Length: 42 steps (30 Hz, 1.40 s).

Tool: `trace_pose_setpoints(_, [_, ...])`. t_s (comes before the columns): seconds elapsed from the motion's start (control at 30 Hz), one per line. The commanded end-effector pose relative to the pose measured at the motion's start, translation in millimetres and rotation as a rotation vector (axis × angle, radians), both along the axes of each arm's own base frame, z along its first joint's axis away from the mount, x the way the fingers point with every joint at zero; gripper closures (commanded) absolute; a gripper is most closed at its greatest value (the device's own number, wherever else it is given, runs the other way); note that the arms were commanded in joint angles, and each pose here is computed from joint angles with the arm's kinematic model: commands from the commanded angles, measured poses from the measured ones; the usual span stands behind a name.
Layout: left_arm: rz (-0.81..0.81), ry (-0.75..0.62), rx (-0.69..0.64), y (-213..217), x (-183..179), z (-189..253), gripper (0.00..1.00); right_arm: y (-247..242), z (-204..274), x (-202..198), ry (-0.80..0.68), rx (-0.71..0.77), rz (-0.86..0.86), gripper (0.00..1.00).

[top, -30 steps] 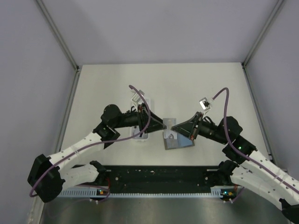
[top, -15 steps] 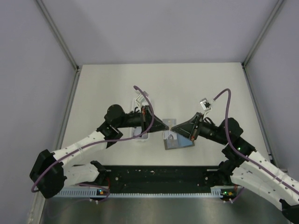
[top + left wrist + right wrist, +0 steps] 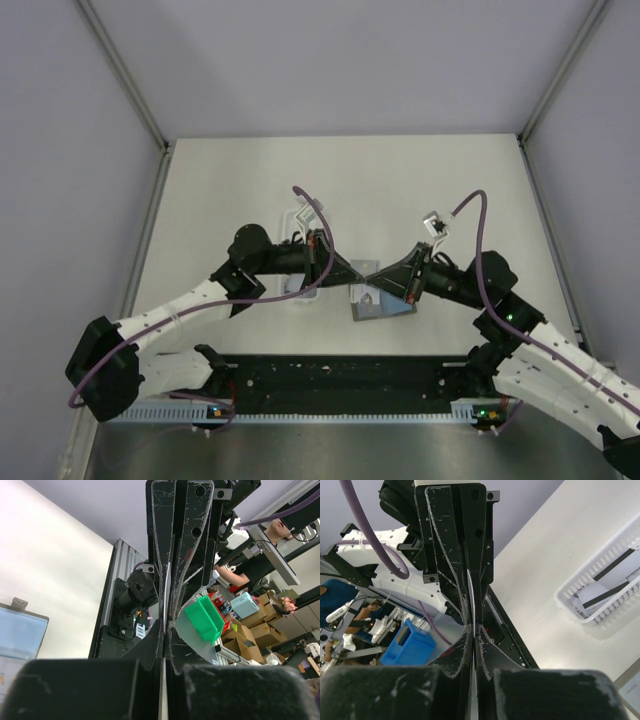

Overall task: Put the credit cards into the card holder
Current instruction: Insert the credit card into the card holder.

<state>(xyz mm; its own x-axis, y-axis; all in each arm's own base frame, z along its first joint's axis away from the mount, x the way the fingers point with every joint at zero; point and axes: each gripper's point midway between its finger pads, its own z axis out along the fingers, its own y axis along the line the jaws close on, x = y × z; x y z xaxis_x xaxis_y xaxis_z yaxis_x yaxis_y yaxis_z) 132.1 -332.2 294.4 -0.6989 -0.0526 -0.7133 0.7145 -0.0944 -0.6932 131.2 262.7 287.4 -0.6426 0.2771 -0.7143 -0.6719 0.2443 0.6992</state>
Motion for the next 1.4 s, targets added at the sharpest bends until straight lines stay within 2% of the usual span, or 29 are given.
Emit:
trace_pose_setpoints(0.0, [-0.024,-0.074,-0.044,-2.4,-5.8,19.2,1.00,-2.0,20.2,0.5,-0.061,0.031,-0.007,1.00])
trace_pose_setpoints(0.03, [-0.015,-0.076,-0.039,-2.4,-4.1,18.3,0.95,-2.6,19.6,1.0,-0.059,0.026,-0.012,1.00])
trace_pose_setpoints(0.07, [0.001,-0.077,-0.031,-2.6,-1.0,17.6,0.87,-4.3,17.2,3.0,-0.059,0.011,-0.027,1.00])
trace_pose_setpoints(0.13, [0.044,-0.081,-0.002,-2.7,6.5,12.3,0.63,-13.4,14.0,13.9,-0.060,-0.033,-0.112,1.00])
trace_pose_setpoints(0.17, [0.070,-0.084,0.020,-2.5,10.8,7.2,0.55,-20.7,3.7,20.9,-0.038,-0.091,-0.169,1.00])
trace_pose_setpoints(0.23, [0.164,-0.072,0.081,-1.5,27.2,-4.9,0.48,-43.2,-26.9,38.9,0.030,-0.251,-0.321,1.00])
trace_pose_setpoints(0.3, [0.229,-0.057,0.138,-1.4,40.5,-16.1,0.47,-68.6,-57.7,55.7,0.092,-0.431,-0.463,1.00])
trace_pose_setpoints(0.4, [0.273,-0.026,0.218,-4.7,49.7,-38.8,0.47,-95.9,-106.9,67.2,0.194,-0.689,-0.559,1.00])
trace_pose_setpoints(0.5, [0.334,0.004,0.308,-7.6,56.6,-70.6,0.46,-108.1,-139.3,70.4,0.282,-0.817,-0.566,1.00])
trace_pose_setpoints(0.7, [0.382,0.064,0.439,-19.2,57.4,-125.8,0.50,-118.6,-175.3,76.1,0.391,-0.963,-0.530,1.00])
trace_pose_setpoints(0.97, [0.387,0.088,0.472,-23.3,57.7,-144.8,0.50,-128.2,-200.0,88.0,0.431,-1.147,-0.511,1.00])
trace_pose_setpoints(1.2, [0.391,0.092,0.483,-23.6,58.9,-149.8,0.51,-123.7,-209.1,92.5,0.444,-1.173,-0.484,1.00])
trace_pose_setpoints(1.37, [0.381,0.093,0.474,-30.4,62.0,-155.0,0.53,-114.7,-211.7,89.9,0.455,-1.139,-0.447,1.00])
